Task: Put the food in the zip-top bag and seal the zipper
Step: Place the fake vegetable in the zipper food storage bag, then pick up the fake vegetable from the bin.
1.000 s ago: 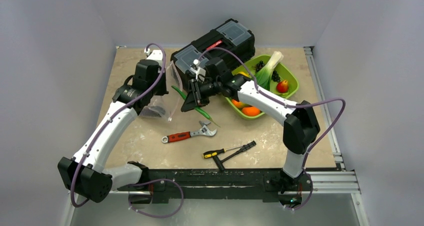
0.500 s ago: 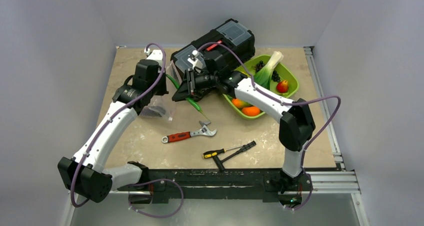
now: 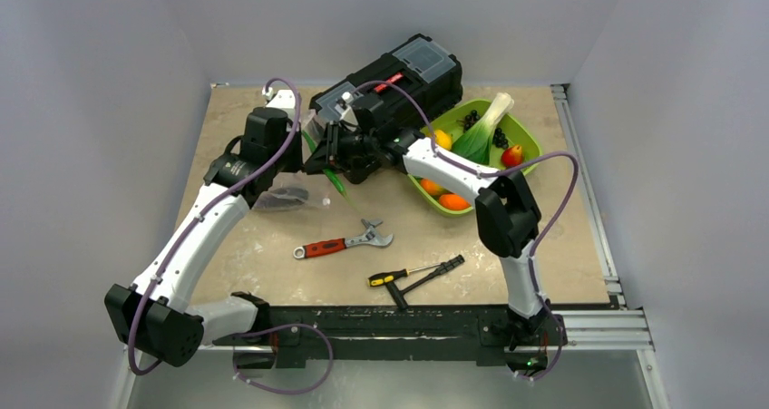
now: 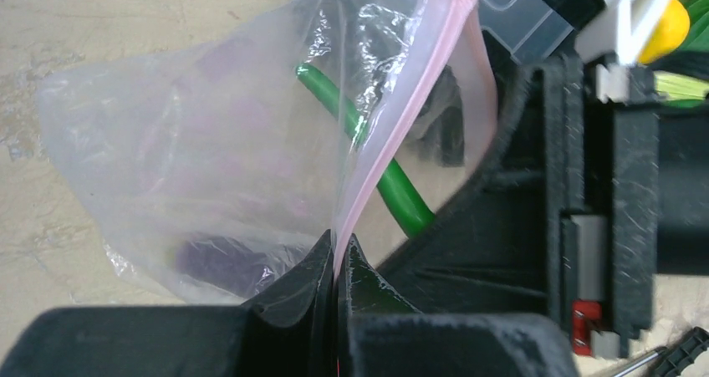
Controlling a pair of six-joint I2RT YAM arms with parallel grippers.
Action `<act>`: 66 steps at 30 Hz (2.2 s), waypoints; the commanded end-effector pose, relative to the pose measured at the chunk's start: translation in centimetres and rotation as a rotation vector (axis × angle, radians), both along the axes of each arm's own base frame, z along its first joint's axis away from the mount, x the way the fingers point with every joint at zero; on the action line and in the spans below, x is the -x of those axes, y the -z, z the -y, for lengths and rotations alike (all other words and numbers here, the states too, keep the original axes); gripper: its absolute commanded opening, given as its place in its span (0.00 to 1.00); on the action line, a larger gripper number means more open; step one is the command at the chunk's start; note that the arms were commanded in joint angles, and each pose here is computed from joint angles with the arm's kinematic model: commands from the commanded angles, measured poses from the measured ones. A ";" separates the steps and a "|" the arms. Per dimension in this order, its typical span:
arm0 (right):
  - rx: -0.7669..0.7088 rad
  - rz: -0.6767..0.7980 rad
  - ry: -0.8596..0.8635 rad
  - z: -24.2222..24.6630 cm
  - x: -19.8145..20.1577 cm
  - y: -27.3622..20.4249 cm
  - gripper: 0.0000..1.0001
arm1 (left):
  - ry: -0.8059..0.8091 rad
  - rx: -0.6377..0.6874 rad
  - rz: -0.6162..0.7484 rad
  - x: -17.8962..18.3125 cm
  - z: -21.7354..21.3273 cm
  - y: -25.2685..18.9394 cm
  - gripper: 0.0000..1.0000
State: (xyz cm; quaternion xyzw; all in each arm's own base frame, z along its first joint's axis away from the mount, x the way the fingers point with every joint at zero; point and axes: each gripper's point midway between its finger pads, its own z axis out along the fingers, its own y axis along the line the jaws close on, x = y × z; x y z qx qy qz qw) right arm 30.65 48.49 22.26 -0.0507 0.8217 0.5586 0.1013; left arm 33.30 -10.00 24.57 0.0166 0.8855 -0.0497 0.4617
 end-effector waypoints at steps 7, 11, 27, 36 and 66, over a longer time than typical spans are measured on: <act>0.079 0.255 -0.005 -3.4 -1.7 -1.0 0.27 | 0.018 0.044 0.051 -0.3 0.7 -1.4 0.00; 0.138 0.304 -0.012 -3.2 -2.2 0.3 0.35 | 0.016 0.042 0.051 -0.3 0.6 -1.4 0.00; 0.162 0.469 0.012 1.1 -0.3 -4.3 0.58 | 0.006 0.031 0.045 -0.4 0.4 -1.1 0.00; 0.197 0.621 0.169 9.4 -0.5 -10.0 0.62 | -0.006 0.019 0.047 -0.4 0.1 -1.1 0.00; 0.574 -0.215 1.353 37.9 -12.6 13.1 0.61 | -0.011 0.011 0.033 -0.4 0.0 -0.9 0.00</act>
